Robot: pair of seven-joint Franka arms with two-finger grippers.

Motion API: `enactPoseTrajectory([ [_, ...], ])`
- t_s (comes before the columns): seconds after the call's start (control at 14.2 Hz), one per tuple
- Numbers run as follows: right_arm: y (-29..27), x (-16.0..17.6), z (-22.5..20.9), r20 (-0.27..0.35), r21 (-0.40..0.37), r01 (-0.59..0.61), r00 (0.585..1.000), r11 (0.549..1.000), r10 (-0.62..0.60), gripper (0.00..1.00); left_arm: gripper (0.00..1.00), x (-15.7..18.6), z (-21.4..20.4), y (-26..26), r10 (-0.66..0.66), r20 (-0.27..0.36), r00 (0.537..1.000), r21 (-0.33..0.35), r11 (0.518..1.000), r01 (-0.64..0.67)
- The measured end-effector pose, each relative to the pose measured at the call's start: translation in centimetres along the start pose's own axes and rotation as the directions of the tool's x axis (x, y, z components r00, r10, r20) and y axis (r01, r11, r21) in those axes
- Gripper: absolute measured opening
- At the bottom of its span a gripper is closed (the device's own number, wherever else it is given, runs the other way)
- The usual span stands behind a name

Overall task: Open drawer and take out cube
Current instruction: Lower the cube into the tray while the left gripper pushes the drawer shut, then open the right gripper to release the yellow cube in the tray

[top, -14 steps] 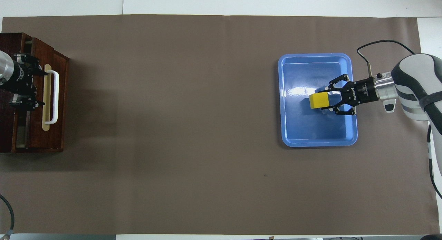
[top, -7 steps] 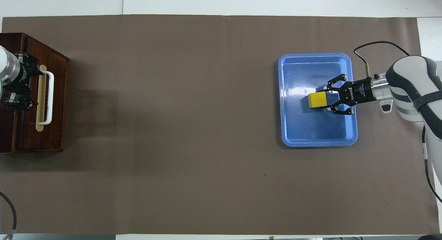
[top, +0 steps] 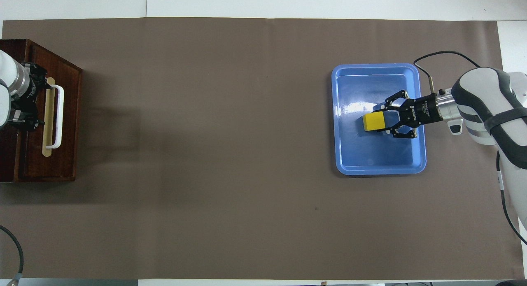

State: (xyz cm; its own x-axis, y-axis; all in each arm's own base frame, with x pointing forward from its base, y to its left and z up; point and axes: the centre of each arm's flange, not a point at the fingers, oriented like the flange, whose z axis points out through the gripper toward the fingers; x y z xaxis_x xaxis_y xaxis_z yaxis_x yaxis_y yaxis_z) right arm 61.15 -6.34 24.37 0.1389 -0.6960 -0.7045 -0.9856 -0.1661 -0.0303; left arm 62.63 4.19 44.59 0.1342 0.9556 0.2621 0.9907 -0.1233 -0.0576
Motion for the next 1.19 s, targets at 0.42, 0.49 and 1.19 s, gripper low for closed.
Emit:
enactPoseTrajectory([
  [0.42, 0.0, -0.1, -0.2, -0.013, -0.008, 0.005, 1.0, 1.0, -0.005, 0.55, 1.0, 0.6, 0.4, -0.2, -0.04, -0.001, 0.999, 0.007, 0.999, 0.04],
  [0.49, -0.1, -0.1, -0.2, -0.013, -0.008, 0.003, 1.0, 1.0, -0.003, 0.55, 1.0, 0.7, 0.4, -0.2, -0.044, -0.001, 0.999, 0.008, 0.999, 0.044],
  [1.19, -0.9, -1.0, -1.2, -0.005, -0.006, -0.011, 1.0, 1.0, 0.011, 1.0, 1.0, 1.4, 0.6, -0.4, -0.057, 0.003, 0.998, 0.01, 0.998, 0.057],
])
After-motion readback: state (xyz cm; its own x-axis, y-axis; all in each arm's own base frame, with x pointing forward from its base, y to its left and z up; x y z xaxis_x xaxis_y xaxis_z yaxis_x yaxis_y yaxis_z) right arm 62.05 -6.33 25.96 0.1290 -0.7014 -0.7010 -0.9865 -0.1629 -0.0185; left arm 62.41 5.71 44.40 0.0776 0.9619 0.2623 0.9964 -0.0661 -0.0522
